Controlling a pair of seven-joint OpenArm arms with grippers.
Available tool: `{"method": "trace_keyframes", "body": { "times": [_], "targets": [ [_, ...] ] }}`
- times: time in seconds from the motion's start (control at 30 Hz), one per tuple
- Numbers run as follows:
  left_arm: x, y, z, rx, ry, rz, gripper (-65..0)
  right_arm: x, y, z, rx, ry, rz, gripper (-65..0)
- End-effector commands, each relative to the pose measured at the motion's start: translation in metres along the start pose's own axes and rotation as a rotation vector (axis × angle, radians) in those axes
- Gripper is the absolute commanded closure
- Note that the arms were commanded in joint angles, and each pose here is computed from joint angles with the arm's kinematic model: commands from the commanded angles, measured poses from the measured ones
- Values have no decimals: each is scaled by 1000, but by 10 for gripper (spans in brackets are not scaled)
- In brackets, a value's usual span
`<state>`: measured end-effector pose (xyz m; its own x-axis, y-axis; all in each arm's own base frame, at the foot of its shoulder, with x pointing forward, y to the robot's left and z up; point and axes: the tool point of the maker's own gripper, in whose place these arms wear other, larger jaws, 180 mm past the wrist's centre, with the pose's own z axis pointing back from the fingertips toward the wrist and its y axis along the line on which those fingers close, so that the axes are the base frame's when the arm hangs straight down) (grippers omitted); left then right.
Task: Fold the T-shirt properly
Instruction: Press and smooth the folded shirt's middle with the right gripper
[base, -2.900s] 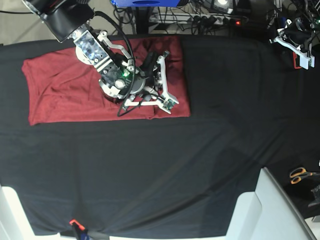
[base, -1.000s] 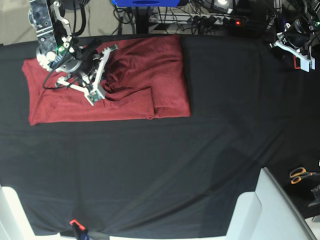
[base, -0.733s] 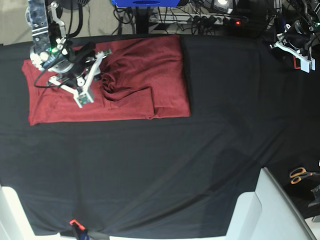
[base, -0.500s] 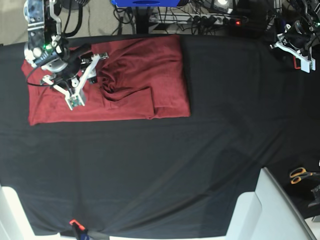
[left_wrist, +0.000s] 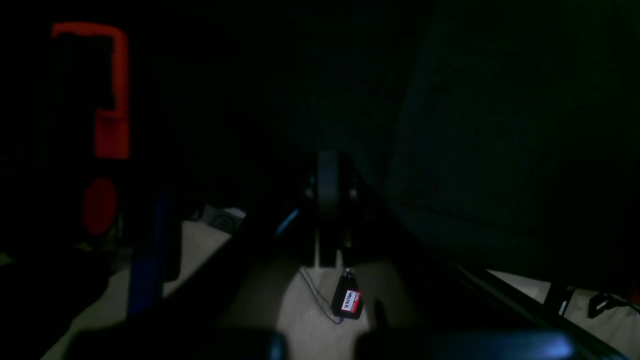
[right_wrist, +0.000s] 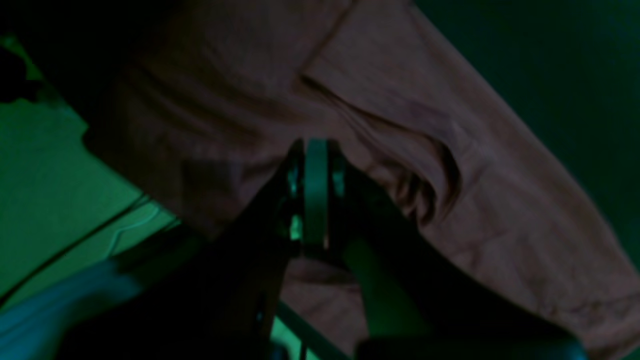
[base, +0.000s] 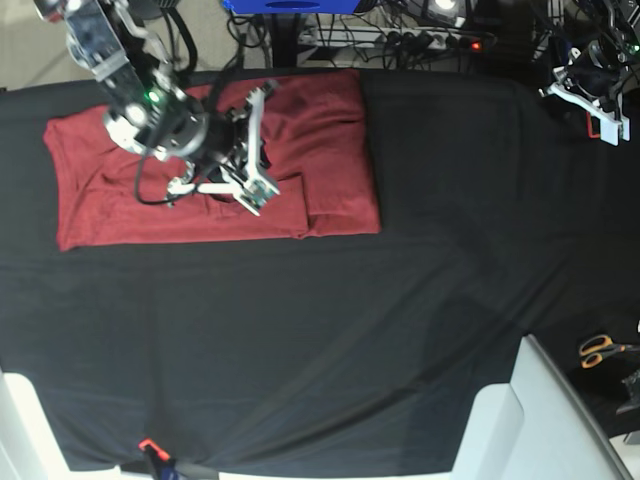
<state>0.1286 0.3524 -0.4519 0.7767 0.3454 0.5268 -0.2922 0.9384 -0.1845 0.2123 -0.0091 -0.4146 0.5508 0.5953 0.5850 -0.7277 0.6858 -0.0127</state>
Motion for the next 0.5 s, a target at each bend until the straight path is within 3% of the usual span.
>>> {"method": "trace_keyframes", "body": {
  "times": [0.0, 0.3, 0.47],
  "targets": [
    [11, 4, 5, 6, -32, -17, 0, 11, -4, -5, -4, -25, 4, -8],
    [11, 4, 5, 5, -31, -16, 0, 36, 3, -41, 36, -13, -38, -8],
    [11, 4, 5, 5, -31, -16, 0, 45, 40, -49, 113, 16, 60, -8]
  ]
}}
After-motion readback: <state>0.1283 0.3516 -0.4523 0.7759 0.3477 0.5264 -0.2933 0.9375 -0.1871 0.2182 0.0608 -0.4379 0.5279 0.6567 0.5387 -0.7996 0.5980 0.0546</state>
